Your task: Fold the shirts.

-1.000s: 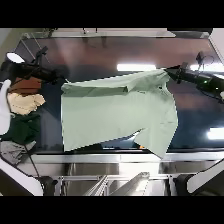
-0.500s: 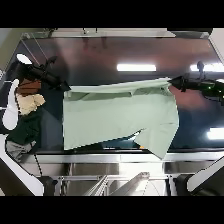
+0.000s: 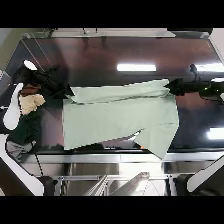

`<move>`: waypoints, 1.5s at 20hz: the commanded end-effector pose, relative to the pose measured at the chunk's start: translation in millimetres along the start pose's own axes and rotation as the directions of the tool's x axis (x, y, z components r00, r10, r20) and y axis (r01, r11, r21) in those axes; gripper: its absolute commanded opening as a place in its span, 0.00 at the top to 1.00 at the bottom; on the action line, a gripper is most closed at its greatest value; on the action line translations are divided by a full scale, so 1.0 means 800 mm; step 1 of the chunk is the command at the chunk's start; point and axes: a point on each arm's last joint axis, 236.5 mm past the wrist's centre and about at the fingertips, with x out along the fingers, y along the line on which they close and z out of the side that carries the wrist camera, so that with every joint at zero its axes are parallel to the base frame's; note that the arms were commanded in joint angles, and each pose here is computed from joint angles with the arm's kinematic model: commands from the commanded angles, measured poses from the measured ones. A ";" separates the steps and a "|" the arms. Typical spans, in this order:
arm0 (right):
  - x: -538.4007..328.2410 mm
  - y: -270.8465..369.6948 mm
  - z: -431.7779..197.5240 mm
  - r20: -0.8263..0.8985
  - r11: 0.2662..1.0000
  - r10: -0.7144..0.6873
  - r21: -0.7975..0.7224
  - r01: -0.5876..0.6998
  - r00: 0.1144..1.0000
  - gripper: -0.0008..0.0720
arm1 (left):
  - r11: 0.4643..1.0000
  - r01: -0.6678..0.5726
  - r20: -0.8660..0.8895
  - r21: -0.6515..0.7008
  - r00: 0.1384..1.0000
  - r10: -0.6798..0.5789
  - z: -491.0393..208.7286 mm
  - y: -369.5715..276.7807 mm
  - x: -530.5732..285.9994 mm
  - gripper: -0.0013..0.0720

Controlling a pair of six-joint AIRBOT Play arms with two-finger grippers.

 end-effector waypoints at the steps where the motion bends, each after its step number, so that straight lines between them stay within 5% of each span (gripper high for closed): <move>1: -0.033 0.002 0.002 -0.001 0.999 -0.008 0.038 0.008 1.000 0.30 | 0.991 -0.112 -0.052 -0.068 0.993 0.108 -0.015 0.028 -0.043 0.19; 2: -0.051 0.011 -0.008 -0.026 0.999 0.024 0.044 -0.023 0.999 0.34 | 0.990 -0.110 -0.071 -0.092 0.992 0.104 -0.025 0.028 -0.061 0.19; 3: -0.069 0.020 -0.024 -0.069 0.997 0.056 0.052 -0.052 0.996 0.52 | 0.992 -0.079 -0.080 -0.103 0.994 0.071 -0.036 0.018 -0.072 0.19; 8: -0.110 0.010 -0.159 -0.290 0.970 -0.006 0.233 0.077 0.957 0.52 | 0.996 0.000 -0.142 -0.087 0.990 -0.013 -0.143 -0.037 -0.040 0.19; 11: -0.114 0.003 -0.172 -0.106 0.946 -0.112 0.292 0.139 0.988 0.52 | 0.985 0.001 -0.237 -0.171 0.971 -0.042 -0.243 -0.038 0.013 0.19; 13: -0.110 0.001 -0.192 -0.069 0.916 -0.170 0.357 0.183 0.983 0.32 | 0.969 0.002 -0.318 -0.247 0.945 -0.082 -0.309 -0.034 0.037 0.19; 17: -0.100 0.015 -0.229 -0.089 0.898 -0.154 0.403 0.177 0.984 0.31 | 0.941 -0.021 -0.258 -0.337 0.964 -0.071 -0.348 -0.007 0.067 0.19; 22: -0.099 0.030 -0.247 -0.105 0.888 -0.132 0.429 0.164 0.986 0.31 | 0.951 0.050 -0.133 -0.304 0.987 -0.095 -0.297 0.001 0.088 0.41; 24: -0.101 0.036 -0.260 -0.126 0.879 -0.142 0.441 0.183 0.982 0.31 | 0.965 0.054 -0.181 -0.256 0.978 -0.103 -0.293 -0.001 0.097 0.85; 25: -0.103 0.032 -0.274 -0.158 0.862 -0.166 0.456 0.221 0.973 0.31 | 0.967 0.055 -0.192 -0.247 0.976 -0.104 -0.289 -0.002 0.099 0.94; 30: -0.102 0.012 -0.339 -0.266 0.764 -0.245 0.539 0.355 0.932 0.31 | 0.974 0.054 -0.128 -0.220 0.988 -0.084 -0.250 0.004 0.081 0.95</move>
